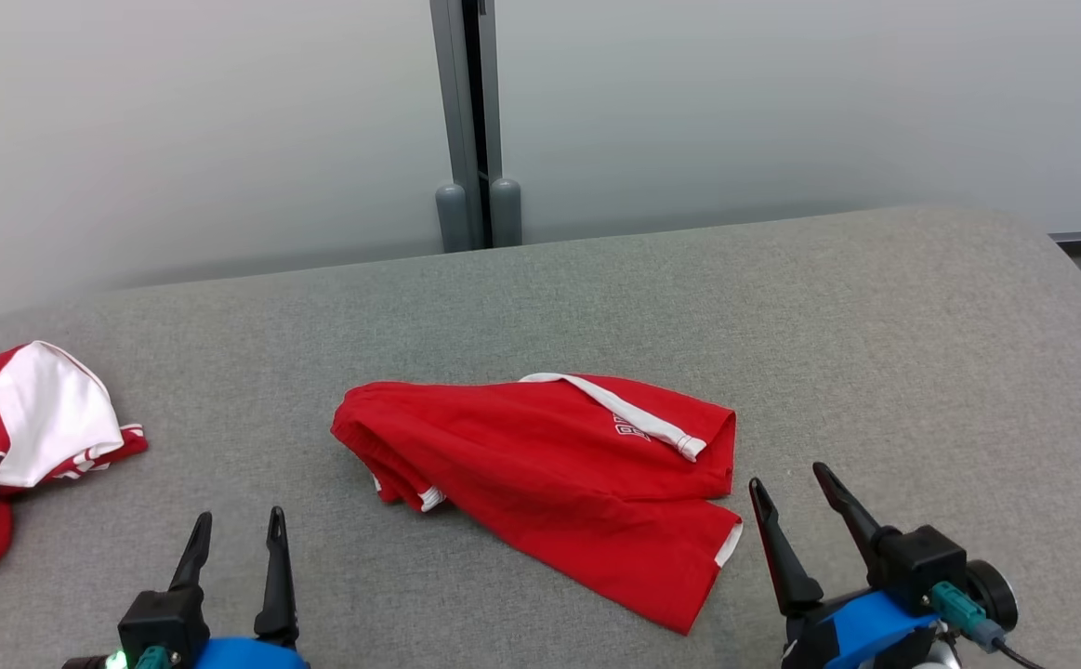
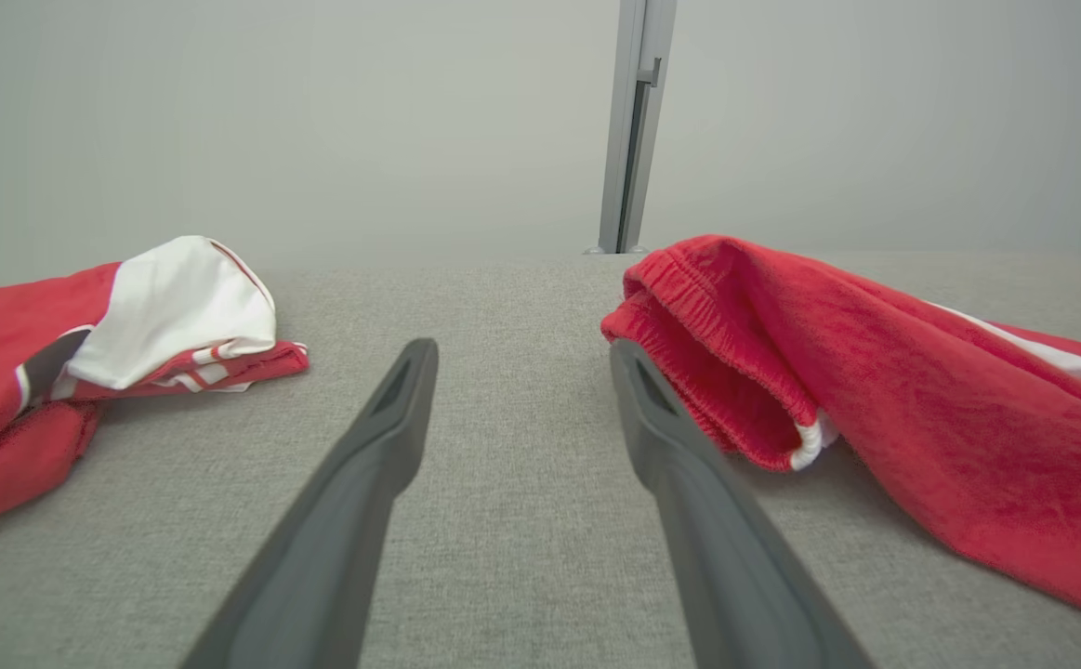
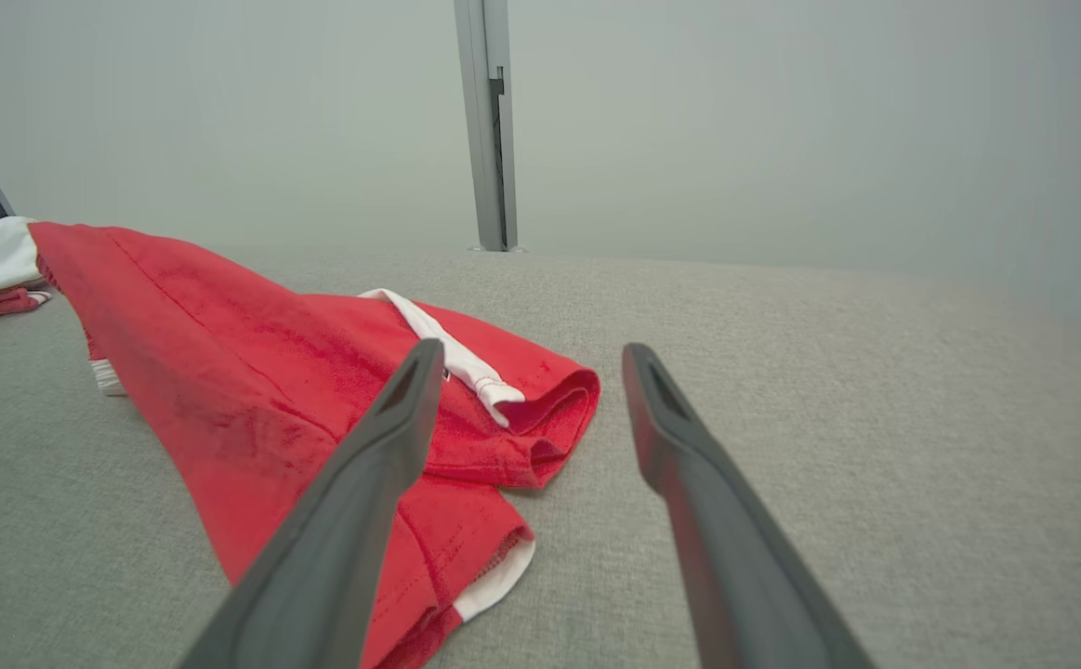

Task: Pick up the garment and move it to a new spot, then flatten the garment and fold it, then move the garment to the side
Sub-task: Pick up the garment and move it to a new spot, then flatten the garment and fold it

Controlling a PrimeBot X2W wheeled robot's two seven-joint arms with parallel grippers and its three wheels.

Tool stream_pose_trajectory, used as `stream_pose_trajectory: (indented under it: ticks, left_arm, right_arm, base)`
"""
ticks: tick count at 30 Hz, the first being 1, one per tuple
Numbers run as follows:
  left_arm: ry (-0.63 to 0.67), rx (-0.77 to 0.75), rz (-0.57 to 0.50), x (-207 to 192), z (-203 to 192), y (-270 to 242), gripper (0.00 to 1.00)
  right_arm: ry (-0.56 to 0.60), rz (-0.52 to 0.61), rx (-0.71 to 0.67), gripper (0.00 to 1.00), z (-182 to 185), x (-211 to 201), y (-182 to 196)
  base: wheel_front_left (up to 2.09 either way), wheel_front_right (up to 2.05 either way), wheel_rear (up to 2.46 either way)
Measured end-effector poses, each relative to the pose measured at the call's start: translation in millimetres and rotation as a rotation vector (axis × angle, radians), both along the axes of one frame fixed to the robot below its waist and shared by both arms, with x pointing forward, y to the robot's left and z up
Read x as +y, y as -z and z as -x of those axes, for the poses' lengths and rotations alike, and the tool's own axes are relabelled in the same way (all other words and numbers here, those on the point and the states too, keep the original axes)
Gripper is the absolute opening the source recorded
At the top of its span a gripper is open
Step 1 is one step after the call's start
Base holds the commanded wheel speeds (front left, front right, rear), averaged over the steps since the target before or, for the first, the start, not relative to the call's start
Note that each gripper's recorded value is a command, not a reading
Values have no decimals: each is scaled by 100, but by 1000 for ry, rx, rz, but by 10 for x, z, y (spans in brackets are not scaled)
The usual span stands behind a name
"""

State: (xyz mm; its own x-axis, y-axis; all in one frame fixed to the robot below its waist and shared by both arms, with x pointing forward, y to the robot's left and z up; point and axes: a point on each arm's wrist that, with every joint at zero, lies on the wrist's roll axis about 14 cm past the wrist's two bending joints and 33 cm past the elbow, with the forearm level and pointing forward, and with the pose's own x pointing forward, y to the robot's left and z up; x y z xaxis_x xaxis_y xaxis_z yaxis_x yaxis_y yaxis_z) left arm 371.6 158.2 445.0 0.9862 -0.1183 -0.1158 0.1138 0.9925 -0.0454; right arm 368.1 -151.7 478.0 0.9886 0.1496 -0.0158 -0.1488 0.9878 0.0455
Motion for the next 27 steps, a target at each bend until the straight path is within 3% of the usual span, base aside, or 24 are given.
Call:
stream_pose_trajectory:
  ticks: [7,17,27]
  left_arm:
    - [-25,16,-8,71,123,55,100]
    - [-35,55,4,115,183,177,100]
    - [-61,74,1,236,169,238,100]
  right_arm:
    - [-27,1,33,100,92,92,110]
    - [-162,20,288,100,331,487,871]
    - [-211,16,330,100,236,634,992]
  base:
    - [0,0,0]
    - [0,0,0]
    - [0,0,0]
